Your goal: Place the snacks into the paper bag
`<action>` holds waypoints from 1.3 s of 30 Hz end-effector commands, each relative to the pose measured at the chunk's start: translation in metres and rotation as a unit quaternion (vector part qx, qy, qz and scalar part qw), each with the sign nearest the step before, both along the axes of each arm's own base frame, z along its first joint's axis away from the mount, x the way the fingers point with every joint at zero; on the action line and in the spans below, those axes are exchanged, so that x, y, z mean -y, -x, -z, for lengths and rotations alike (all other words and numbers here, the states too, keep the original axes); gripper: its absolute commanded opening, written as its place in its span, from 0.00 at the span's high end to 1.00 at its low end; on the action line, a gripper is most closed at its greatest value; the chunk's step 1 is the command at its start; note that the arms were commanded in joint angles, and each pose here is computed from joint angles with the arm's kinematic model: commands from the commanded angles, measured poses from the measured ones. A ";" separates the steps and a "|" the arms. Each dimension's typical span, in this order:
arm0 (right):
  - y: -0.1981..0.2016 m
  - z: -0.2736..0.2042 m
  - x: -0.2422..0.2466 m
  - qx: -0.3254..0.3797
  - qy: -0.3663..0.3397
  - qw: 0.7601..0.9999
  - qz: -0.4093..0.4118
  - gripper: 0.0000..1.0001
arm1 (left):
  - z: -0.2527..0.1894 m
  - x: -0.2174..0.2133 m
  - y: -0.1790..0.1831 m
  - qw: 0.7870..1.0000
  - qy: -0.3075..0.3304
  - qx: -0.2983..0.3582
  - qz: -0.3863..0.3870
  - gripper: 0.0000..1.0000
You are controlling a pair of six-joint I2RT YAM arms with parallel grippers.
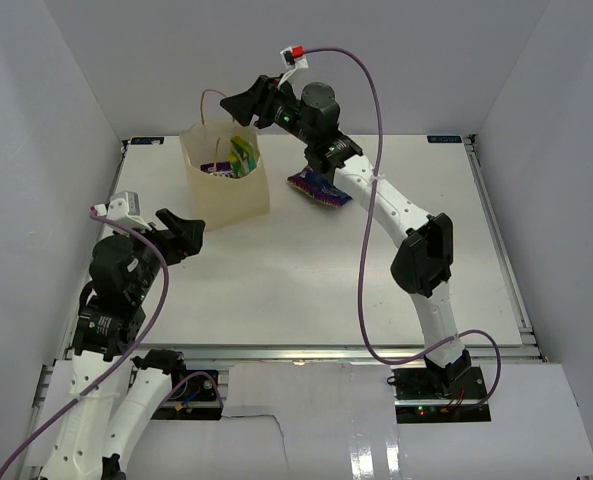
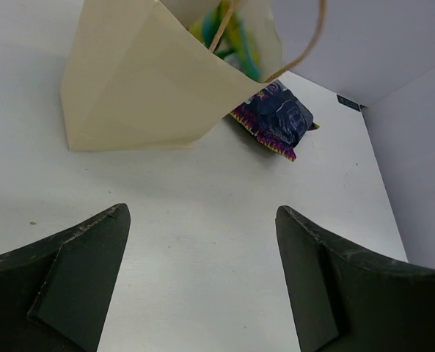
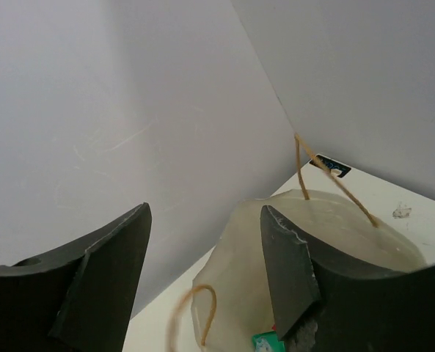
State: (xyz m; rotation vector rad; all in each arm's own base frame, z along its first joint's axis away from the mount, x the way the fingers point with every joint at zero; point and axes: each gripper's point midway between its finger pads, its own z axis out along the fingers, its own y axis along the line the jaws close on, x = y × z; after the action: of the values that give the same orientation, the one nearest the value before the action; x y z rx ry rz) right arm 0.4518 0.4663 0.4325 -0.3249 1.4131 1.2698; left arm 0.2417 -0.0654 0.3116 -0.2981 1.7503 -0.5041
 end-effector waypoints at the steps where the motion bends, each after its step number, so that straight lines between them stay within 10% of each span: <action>1: 0.006 -0.017 0.000 0.039 -0.013 0.999 -0.008 0.32 | 0.003 0.002 -0.002 1.000 0.003 -0.006 0.004 0.09; 9: -0.007 -0.021 0.037 0.105 0.050 0.993 0.010 0.32 | 0.001 0.003 -0.004 1.000 0.001 -0.004 0.005 0.09; 14: -0.037 0.052 0.092 0.099 0.207 0.971 0.066 0.26 | 0.007 0.003 -0.004 1.000 0.002 -0.007 0.004 0.09; 20: -0.049 0.229 0.165 0.060 0.539 0.838 0.062 0.02 | 0.015 0.005 -0.009 1.000 0.002 -0.017 0.006 0.09; 24: -0.057 0.273 0.207 0.029 0.642 0.760 0.101 0.10 | 0.022 0.015 -0.019 0.999 0.004 -0.030 0.031 0.09; 39: -0.061 0.368 0.215 -0.034 0.694 0.712 0.105 0.04 | 0.037 0.026 -0.025 0.998 0.023 -0.043 0.050 0.09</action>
State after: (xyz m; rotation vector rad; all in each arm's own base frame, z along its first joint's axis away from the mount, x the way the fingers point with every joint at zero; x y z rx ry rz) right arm 0.5044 0.2546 0.0734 -1.0785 2.1848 -0.1575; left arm 0.2686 -0.0871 0.2702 -0.2783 1.8726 -0.5742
